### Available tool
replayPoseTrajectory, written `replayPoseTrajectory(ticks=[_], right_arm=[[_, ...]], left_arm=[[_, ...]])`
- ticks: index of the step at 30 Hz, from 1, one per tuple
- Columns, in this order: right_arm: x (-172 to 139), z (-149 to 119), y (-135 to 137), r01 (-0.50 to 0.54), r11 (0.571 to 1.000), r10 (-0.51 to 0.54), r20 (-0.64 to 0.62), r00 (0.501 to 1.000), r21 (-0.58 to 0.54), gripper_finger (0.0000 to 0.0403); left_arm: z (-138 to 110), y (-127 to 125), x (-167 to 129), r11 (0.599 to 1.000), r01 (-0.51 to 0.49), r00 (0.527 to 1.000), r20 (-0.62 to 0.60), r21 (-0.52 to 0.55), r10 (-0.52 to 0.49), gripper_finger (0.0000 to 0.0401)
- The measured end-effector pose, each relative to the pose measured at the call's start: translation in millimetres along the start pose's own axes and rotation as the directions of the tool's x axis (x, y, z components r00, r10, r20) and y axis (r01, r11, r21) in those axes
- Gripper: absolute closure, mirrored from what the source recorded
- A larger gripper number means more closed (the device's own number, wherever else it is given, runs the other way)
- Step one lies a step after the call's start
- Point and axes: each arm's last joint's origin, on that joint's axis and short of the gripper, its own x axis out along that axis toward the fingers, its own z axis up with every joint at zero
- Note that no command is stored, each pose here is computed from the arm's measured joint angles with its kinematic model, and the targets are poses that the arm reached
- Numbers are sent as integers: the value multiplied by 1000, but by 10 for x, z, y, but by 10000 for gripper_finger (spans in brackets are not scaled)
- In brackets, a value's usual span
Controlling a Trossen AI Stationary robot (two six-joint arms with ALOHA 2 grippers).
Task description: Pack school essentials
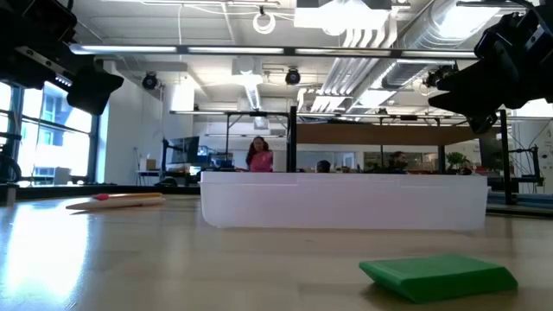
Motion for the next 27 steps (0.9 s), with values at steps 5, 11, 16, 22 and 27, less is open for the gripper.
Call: replayPoseTrajectory(ticks=[5, 11, 16, 22, 27], right_arm=[[0, 0, 1, 0, 1000, 0, 0, 1000, -15, 249], [0, 1, 0, 0, 999, 0, 1, 1000, -37, 249], [0, 2, -1, 3, 999, -3, 2, 1000, -45, 249], [1, 5, -8, 24, 998, -23, 11, 1000, -66, 249], [2, 56, -4, 78, 995, -76, 37, 996, -66, 249]], left_arm=[[0, 0, 0, 1000, 0, 1000, 0, 0, 0, 1], [0, 0, 0, 1000, 0, 1000, 0, 6, 0, 1], [0, 0, 0, 999, 0, 1000, 0, 32, 0, 1], [0, 0, 0, 999, 0, 1000, 0, 34, 0, 1], [0, 0, 0, 1000, 1, 1000, 0, 28, -1, 1]])
